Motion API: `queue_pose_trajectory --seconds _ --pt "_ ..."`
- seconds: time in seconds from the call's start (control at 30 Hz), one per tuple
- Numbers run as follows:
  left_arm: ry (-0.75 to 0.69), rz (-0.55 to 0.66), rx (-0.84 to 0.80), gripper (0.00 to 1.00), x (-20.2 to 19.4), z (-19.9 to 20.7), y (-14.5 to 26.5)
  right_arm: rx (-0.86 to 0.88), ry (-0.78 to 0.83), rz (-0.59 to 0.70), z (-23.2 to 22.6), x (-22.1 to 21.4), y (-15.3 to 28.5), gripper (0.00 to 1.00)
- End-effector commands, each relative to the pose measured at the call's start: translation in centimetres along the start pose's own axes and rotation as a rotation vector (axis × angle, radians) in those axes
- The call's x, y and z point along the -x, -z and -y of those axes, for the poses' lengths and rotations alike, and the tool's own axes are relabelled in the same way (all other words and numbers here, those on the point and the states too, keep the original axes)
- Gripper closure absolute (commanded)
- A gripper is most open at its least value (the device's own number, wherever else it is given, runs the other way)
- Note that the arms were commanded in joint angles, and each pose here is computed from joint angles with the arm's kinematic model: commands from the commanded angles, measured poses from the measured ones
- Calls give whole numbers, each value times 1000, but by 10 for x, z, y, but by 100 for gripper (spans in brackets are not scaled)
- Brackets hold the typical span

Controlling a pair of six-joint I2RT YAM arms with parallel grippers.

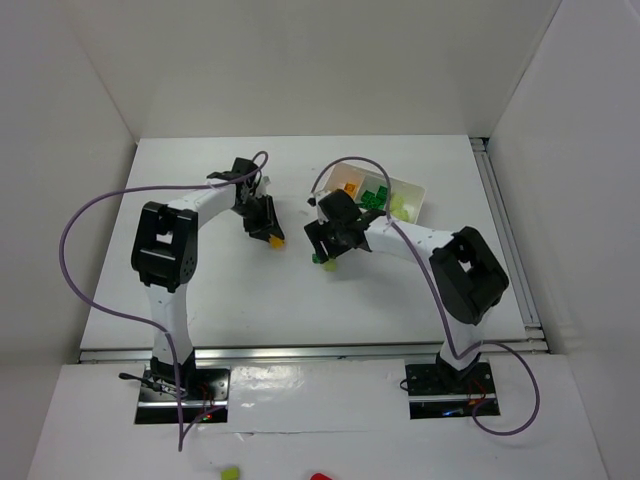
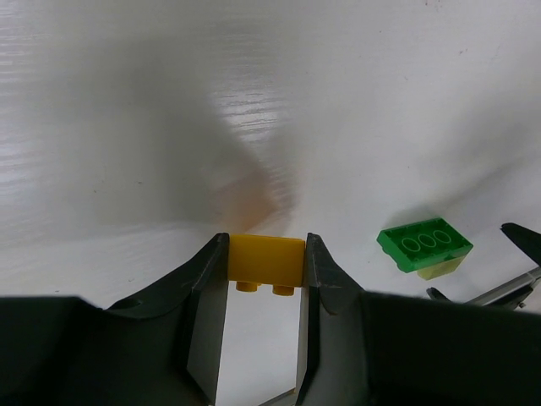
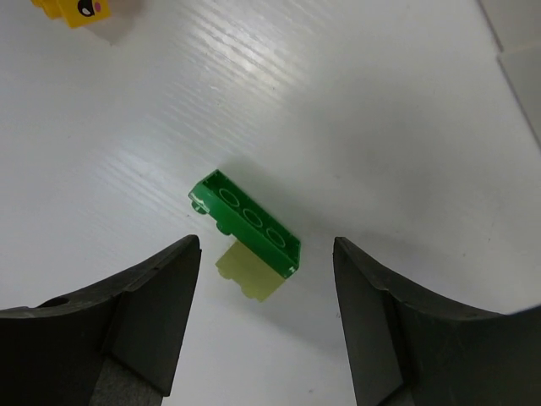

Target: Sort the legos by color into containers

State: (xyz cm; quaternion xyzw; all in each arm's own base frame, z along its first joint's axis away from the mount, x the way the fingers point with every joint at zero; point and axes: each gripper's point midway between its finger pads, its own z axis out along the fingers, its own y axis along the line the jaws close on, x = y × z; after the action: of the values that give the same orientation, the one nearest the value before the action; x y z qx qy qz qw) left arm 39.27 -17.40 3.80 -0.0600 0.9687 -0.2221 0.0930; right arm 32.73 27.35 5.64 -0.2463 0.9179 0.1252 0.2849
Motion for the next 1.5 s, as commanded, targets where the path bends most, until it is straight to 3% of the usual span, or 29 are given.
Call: queue_pose_trajectory --seconds 0.0,0.2,0.57,0.63,0.9,1.0,1.17,1.33,1.37,1.4,1.47 --pt "-28 21 -21 100 9 4 12 -28 137 -17 4 11 -3 29" --pt "-34 10 -27 100 6 4 10 62 235 -53 -9 17 -14 31" --pt "2 5 -45 100 10 -3 12 105 244 -75 -16 15 -27 48" --pt "3 4 -45 100 11 -3 10 82 222 -84 -13 11 -28 48" --pt "0 32 -49 100 31 -3 14 -7 29 -48 5 15 -16 69" --pt "-25 48 -55 100 40 2 20 44 11 -4 -5 20 -9 65" --pt "-28 11 -51 100 43 0 11 60 -19 13 -9 23 -6 40" --pt "-6 -38 52 99 39 -16 -2 71 33 12 -15 21 -6 38" --pt "-11 -49 65 92 35 -16 -3 71 34 12 -15 21 -6 38" --pt "-20 -47 74 73 35 -17 -3 71 50 13 -15 21 -6 38" --pt "-28 -48 87 52 34 -15 -2 85 92 4 -20 21 -8 38"
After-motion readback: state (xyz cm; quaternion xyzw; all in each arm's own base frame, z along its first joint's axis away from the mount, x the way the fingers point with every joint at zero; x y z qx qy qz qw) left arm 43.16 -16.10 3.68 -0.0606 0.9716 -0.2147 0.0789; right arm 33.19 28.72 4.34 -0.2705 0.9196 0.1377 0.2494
